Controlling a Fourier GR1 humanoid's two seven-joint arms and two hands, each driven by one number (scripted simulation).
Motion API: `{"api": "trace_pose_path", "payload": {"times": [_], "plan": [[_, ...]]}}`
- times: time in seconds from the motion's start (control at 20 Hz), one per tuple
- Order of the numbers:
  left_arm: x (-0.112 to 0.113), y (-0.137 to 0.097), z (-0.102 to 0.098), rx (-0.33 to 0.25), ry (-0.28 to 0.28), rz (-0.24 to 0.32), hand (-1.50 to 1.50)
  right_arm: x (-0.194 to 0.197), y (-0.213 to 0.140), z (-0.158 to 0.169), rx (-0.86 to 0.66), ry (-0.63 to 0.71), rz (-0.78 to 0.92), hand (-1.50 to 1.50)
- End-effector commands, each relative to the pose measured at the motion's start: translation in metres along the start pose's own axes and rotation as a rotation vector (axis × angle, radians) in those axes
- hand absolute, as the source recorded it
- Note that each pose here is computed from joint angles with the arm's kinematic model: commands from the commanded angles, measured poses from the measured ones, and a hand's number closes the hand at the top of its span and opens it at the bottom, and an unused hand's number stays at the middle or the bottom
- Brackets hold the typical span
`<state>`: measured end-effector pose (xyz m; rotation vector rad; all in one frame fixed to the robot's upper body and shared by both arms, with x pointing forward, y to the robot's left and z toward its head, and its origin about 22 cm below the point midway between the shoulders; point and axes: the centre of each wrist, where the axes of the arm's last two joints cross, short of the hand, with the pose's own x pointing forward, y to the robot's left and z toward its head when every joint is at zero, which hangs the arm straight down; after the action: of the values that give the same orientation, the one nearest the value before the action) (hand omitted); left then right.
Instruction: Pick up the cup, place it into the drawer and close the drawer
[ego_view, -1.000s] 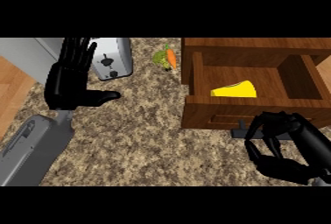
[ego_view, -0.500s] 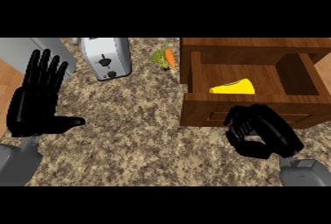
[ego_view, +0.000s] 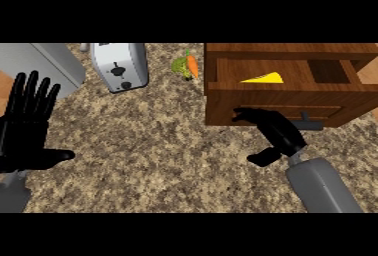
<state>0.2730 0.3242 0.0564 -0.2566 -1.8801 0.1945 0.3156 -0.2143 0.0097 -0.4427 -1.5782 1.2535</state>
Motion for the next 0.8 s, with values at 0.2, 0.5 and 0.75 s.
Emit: {"api": "trace_pose_path", "payload": {"times": [0.2,0.5,0.75], "plan": [[0.005,0.016,0.008,0.0,-0.015,-0.012,-1.5,-0.037,0.009,-0.044,0.03,0.04,-0.017,-1.5],[-0.002,0.013,0.015,-0.026,-0.003,0.024,-1.5,-0.056,-0.007,-0.063,0.035,0.037,-0.076,-1.5],[-0.005,0.017,0.016,-0.049,0.013,0.029,-1.5,-0.075,-0.029,-0.061,0.065,0.071,-0.074,-1.5]]}}
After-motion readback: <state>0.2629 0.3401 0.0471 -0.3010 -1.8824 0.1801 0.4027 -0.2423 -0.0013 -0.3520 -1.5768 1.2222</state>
